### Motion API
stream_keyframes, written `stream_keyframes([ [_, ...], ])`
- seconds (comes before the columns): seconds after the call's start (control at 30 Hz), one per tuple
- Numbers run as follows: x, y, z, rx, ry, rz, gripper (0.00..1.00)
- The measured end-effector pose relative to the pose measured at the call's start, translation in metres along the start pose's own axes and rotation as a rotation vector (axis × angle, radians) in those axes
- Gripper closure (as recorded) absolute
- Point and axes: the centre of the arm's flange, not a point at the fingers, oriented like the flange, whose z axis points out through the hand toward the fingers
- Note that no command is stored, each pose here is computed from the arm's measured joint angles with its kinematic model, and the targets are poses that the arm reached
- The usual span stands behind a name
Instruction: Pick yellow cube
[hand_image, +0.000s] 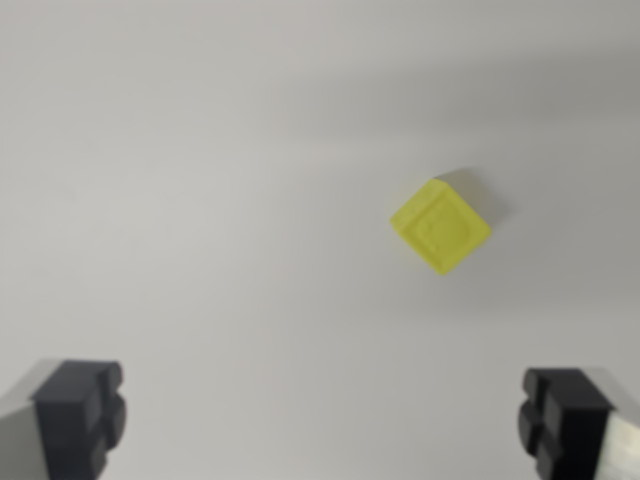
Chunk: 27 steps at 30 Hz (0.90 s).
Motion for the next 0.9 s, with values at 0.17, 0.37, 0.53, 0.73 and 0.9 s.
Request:
stream_keyframes([
  [0.17,0.000,0.000,0.000,-0.0008,-0.0006,-0.003,0.00],
  [0.37,0.003,0.004,0.010,-0.0026,-0.0034,-0.041,0.00],
  [0.53,0.005,0.008,0.023,-0.0041,-0.0068,-0.073,0.00],
  [0.73,0.007,0.013,0.038,-0.0054,-0.0106,-0.112,0.00],
  [0.9,0.009,0.016,0.050,-0.0066,-0.0138,-0.144,0.00],
])
